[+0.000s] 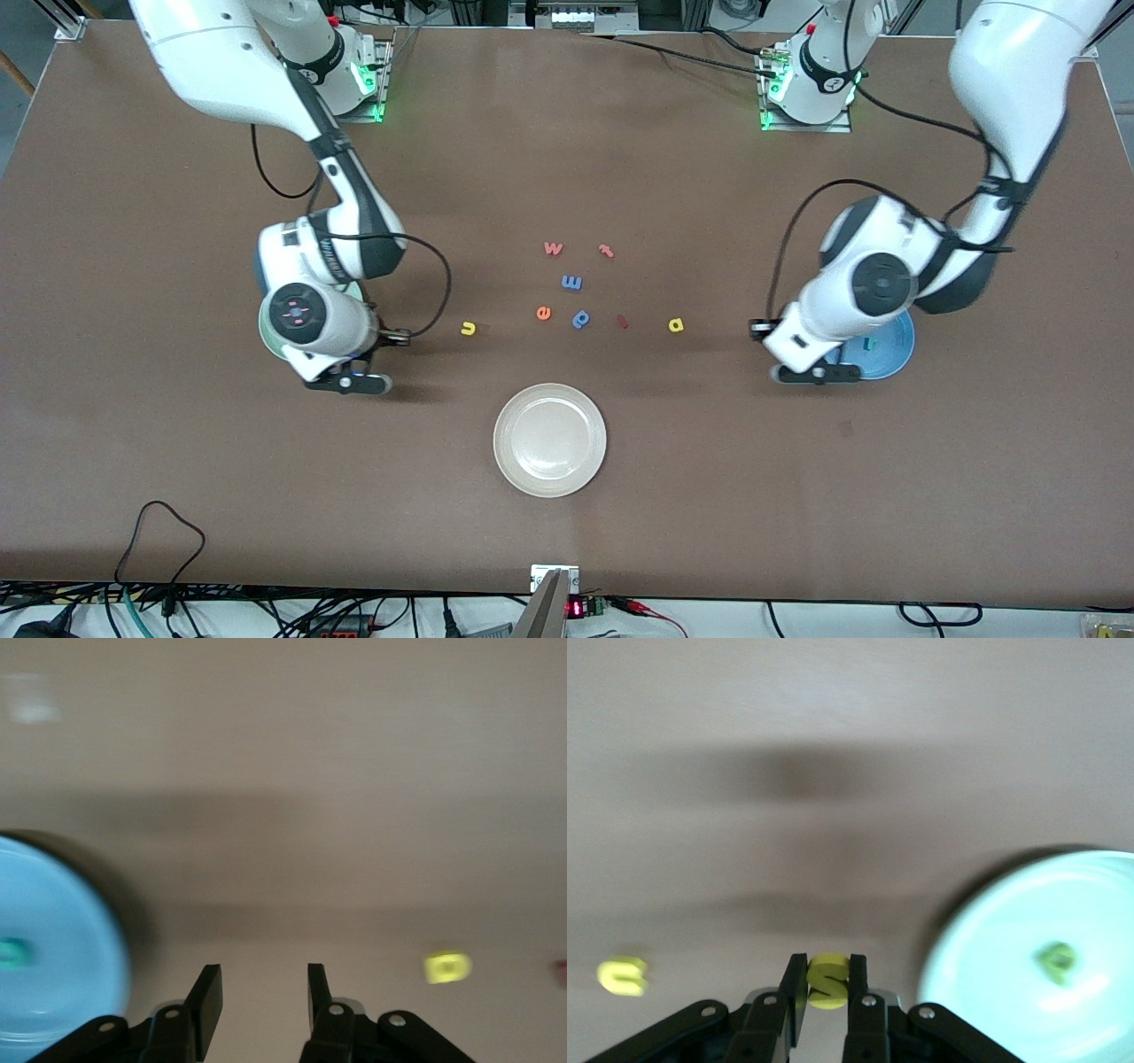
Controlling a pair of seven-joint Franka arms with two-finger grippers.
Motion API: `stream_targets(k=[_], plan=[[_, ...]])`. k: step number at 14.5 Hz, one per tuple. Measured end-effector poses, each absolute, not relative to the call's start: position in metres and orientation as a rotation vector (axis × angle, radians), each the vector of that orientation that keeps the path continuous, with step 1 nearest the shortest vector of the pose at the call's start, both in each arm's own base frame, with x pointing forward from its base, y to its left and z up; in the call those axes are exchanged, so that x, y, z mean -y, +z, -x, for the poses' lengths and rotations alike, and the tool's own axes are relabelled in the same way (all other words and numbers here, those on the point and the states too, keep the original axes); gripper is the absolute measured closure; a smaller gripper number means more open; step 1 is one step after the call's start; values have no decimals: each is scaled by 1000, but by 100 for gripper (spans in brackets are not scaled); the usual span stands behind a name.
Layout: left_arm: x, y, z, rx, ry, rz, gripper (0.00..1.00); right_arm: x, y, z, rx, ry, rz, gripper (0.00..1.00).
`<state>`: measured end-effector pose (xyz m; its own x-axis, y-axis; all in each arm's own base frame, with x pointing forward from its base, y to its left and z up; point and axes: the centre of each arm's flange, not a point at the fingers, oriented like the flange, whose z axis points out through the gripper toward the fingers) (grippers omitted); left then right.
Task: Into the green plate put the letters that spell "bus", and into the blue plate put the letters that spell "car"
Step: 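Grasp a yellow letter with the left gripper while the right gripper grasps c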
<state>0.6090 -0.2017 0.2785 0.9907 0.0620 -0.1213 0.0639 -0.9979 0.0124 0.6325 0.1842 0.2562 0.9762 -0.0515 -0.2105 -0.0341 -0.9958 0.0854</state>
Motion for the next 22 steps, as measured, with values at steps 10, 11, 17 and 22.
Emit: stream_targets(k=[10, 11, 17, 22], plan=[[294, 201, -603, -85, -301, -3042, 53, -68, 206, -623, 95, -626, -3003, 73], [294, 195, -602, -91, -312, -3037, 53, -69, 204, -623, 93, -629, -3002, 65], [310, 175, -588, -134, -372, -3038, 53, -100, 222, -628, 40, -581, -3042, 6], [325, 174, -579, -123, -382, -3050, 52, -201, 246, -623, -48, -448, -3148, 11]])
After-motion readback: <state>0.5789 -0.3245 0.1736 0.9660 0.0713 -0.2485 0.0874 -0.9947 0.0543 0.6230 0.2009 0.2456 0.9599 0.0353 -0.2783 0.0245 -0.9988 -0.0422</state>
